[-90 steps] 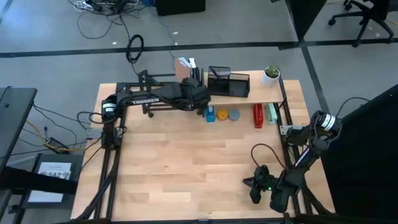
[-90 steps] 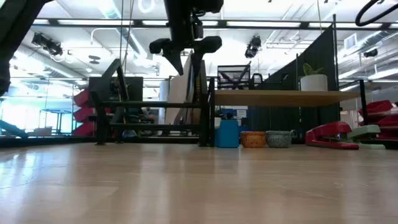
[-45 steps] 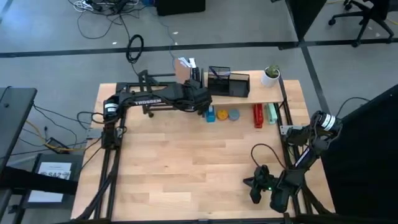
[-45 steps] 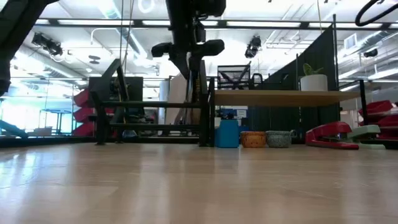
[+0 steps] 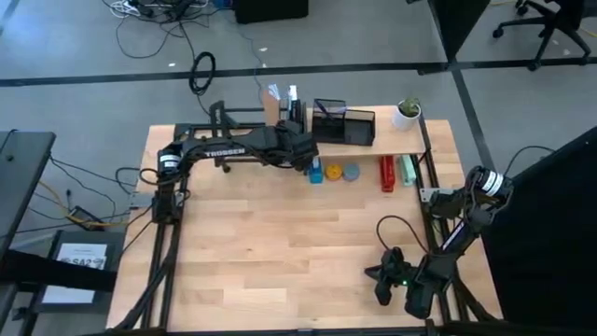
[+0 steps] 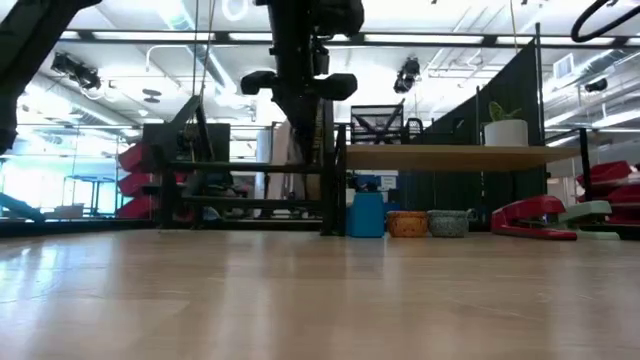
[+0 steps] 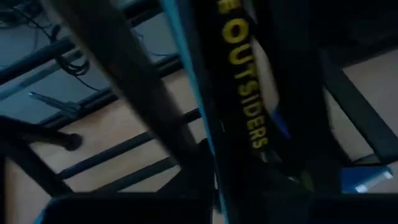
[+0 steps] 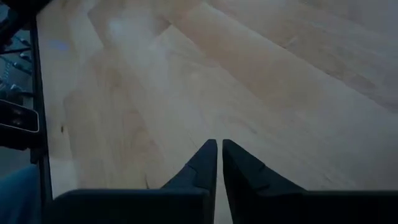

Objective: Stock shelves
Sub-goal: Remove the light blue book from the book shelf

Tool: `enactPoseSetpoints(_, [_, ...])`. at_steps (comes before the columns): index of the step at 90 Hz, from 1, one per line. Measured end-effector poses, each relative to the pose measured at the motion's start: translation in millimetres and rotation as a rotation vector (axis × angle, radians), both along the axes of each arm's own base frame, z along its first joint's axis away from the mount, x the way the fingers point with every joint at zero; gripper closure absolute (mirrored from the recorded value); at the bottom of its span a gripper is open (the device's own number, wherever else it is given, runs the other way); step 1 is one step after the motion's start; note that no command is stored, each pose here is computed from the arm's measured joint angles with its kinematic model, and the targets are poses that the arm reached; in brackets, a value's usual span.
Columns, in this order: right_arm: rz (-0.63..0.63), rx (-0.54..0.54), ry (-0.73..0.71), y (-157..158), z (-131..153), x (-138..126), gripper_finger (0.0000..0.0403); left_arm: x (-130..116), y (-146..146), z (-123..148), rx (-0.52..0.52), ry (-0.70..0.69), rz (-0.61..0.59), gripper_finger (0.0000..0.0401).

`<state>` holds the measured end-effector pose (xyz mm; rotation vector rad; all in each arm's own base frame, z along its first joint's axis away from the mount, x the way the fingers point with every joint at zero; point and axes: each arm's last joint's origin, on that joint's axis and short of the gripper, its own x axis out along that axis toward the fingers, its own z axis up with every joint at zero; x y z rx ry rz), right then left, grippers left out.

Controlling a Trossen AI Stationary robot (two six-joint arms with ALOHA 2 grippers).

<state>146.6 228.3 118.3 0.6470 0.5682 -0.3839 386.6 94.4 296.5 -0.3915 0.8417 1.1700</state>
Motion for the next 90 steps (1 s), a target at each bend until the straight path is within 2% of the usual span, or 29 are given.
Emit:
enactPoseSetpoints(18, [0.000, 0.000, 0.000, 0, 0, 0, 0.0403, 0, -8, 3, 0.033, 0.003, -0.011, 0.0398])
enactPoseSetpoints(33, [0.000, 0.001, 0.000, 0, 0, 0, 0.0403, 1, -17, 16, 0.075, -0.019, -0.020, 0.0399])
enactPoseSetpoints(52, [0.000, 0.000, 0.000, 0, 0, 0, 0.0403, 1, -30, 42, 0.163, -0.046, -0.030, 0.0400])
enactPoseSetpoints(75, [0.000, 0.000, 0.000, 0, 0, 0, 0.0403, -13, -45, 81, 0.264, -0.021, -0.033, 0.0401])
enactPoseSetpoints(90, [-0.002, -0.001, 0.000, 0, 0, 1, 0.0403, -18, -65, 112, 0.319, -0.061, -0.110, 0.0401])
